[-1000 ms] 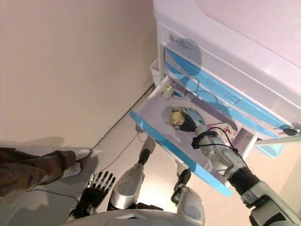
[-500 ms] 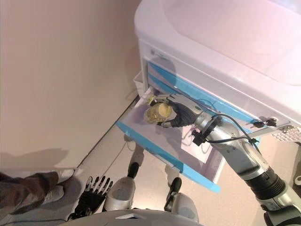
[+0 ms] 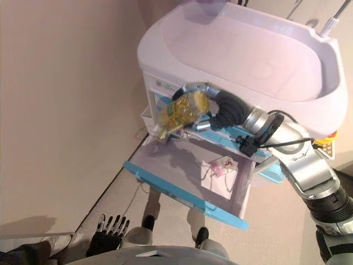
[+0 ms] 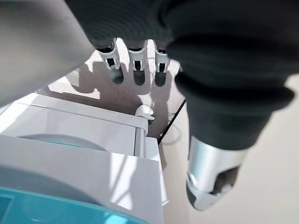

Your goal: Open the drawer and pick up the medicine

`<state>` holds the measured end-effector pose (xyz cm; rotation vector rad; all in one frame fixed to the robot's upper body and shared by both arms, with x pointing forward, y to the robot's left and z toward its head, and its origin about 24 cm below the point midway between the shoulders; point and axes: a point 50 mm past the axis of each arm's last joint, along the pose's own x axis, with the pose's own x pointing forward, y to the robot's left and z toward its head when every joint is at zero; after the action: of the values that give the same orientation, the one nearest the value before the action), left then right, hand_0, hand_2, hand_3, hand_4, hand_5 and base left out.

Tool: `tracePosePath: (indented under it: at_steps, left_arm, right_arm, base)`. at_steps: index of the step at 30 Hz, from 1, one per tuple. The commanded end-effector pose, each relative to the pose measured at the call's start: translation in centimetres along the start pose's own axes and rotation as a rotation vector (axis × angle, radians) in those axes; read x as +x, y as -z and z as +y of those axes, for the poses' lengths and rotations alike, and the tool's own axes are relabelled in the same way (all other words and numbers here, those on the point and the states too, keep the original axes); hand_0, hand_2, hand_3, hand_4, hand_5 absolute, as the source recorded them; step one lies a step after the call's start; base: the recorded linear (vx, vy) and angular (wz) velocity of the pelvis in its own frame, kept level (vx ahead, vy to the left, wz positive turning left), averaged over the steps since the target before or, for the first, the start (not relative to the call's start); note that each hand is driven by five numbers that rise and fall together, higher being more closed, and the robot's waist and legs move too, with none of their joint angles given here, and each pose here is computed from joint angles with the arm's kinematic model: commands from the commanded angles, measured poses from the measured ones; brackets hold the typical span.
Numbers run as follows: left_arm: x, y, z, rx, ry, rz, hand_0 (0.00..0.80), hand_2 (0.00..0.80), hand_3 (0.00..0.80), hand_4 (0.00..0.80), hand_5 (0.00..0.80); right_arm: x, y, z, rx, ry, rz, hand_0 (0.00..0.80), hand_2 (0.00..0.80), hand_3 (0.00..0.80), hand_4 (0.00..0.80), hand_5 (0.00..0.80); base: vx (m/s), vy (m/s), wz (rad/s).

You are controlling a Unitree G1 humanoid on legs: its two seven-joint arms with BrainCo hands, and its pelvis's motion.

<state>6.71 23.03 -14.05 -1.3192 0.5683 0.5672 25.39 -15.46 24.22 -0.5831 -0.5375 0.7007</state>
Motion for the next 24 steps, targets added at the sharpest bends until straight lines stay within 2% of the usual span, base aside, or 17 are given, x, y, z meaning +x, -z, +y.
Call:
tracePosePath:
  at_steps: [1, 9, 15, 24]
  left_arm:
    - [-1.2, -0.9, 1.8, 0.046, -0.078, 0.013, 0.0, 0.0, 0.0, 0.0, 0.0]
    - [-1.4, -1.5, 2.0, 0.07, -0.122, 0.03, 0.0, 0.0, 0.0, 0.0, 0.0]
    - [-1.6, -1.7, 2.3, 0.078, -0.146, 0.036, 0.0, 0.0, 0.0, 0.0, 0.0]
    - [-1.8, -2.8, 2.3, 0.089, -0.172, 0.025, 0.0, 0.0, 0.0, 0.0, 0.0]
  right_arm:
    - [0.3, -1.3, -3.7, -0.024, 0.166, -0.027, 0.8, 0.8, 0.8, 0.8, 0.8]
    - [-0.6, 2.3, -9.9, -0.044, 0.438, 0.212, 0.8, 0.8, 0.8, 0.8, 0.8]
    - [-2.0, 3.8, -13.0, -0.084, 0.594, 0.349, 0.8, 0.8, 0.8, 0.8, 0.8]
    - [-6.7, 5.3, -18.3, -0.192, 0.77, 0.68, 0.8, 0.8, 0.8, 0.8, 0.8]
  base:
    - [0.053, 0.001, 0.01]
    - [0.065, 0.005, 0.02]
    - [0.048, 0.004, 0.04]
    - [0.024, 0.002, 0.0]
